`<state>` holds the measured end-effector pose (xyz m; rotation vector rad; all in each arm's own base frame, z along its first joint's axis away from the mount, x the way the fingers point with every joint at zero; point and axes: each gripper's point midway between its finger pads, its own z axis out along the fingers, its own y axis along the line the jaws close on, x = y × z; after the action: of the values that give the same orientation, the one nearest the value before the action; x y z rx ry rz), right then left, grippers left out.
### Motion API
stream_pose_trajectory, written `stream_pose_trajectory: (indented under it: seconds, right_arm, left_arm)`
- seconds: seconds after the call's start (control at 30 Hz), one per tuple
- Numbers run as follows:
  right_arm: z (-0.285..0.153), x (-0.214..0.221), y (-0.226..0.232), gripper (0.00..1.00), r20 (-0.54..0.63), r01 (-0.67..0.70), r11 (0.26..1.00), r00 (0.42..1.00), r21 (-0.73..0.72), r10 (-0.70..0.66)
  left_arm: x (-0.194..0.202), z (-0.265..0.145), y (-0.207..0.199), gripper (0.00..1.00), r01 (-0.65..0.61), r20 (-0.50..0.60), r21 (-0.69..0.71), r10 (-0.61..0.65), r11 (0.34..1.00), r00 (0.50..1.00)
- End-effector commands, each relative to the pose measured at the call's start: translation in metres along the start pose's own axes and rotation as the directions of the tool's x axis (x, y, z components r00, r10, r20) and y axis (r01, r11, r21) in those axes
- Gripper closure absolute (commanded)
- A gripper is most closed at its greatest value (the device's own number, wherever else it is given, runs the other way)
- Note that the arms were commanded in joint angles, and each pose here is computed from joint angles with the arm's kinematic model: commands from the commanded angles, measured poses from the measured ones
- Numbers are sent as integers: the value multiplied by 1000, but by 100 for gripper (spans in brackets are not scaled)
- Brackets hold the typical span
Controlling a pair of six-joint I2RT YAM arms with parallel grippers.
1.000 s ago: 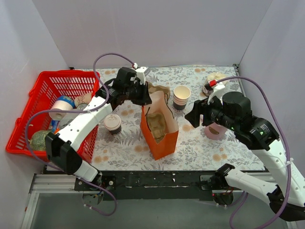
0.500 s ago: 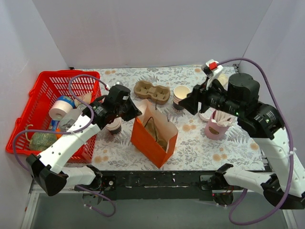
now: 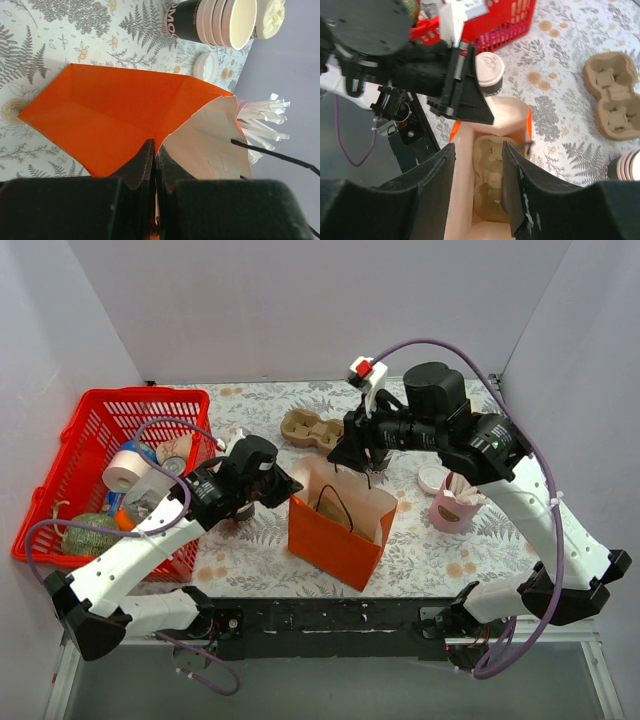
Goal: Pack the takeout coffee
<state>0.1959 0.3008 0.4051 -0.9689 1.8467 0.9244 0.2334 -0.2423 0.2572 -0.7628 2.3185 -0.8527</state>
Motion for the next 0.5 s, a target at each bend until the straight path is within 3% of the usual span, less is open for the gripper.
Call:
stream_pose_trajectory:
  seconds: [0.0, 0.17, 0.33, 0.47]
  right_arm:
    - [4, -11, 32, 50, 16, 134, 990, 991, -37, -133]
    - [30, 10, 41, 52, -77, 182, 983, 980, -8, -182]
    - [50, 42, 18, 59, -152, 94, 987, 986, 134, -73]
    - [49, 47, -2, 66, -133, 46, 965, 991, 260, -11]
  left_arm:
    - [-3, -5, 1, 100, 209, 59, -1, -209, 978, 976]
    - [5, -5, 2, 100, 207, 72, -1, -206, 978, 976]
    - [10, -7, 3, 100, 195, 74, 7, -195, 981, 978]
    - [9, -9, 5, 100, 192, 76, 13, -193, 981, 978]
